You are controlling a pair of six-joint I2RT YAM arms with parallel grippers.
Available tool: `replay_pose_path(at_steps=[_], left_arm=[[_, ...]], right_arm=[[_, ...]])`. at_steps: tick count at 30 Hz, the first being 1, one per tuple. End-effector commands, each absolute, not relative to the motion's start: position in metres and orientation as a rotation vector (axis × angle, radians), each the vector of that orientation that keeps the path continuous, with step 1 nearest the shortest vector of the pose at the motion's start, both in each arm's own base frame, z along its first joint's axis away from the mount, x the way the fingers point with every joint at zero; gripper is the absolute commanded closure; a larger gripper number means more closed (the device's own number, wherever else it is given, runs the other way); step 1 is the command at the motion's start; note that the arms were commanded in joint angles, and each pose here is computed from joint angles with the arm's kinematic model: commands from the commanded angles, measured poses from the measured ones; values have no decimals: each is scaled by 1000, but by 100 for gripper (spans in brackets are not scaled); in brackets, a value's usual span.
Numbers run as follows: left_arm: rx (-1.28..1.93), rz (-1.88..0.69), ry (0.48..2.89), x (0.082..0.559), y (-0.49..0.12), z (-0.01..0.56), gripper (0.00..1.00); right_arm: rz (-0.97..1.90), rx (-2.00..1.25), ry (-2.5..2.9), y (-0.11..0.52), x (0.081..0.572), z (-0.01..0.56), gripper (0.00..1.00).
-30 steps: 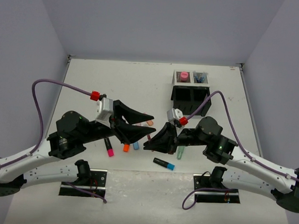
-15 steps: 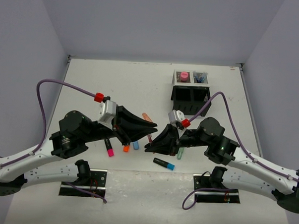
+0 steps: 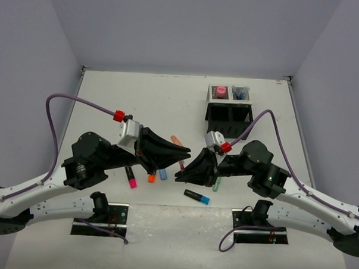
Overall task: Sort the stationery into containers
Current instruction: Close the pen cap on the pen.
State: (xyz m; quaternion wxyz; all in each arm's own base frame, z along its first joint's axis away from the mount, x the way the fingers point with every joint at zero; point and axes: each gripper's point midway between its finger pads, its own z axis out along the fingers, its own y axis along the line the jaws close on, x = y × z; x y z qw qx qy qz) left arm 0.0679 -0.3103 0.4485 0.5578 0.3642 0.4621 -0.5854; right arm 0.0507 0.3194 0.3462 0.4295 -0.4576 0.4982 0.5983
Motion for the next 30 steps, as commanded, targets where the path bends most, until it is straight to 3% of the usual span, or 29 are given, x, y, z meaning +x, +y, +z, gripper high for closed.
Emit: replay_pose_path(at_steps=[1, 13, 25, 30], left_arm=[[908, -1384, 1243, 71, -326, 419, 100], [853, -1237, 1473, 102, -337, 358, 100], [983, -1335, 1445, 81, -348, 311, 100], [997, -1350, 1447, 77, -347, 301, 100]], right_arm=[[1386, -907, 1160, 309, 80, 411, 100], [1230, -542, 1190, 283, 130, 457, 100], [1253, -590, 1072, 290, 123, 542, 100], [1264, -582, 1093, 301, 130, 541, 100]])
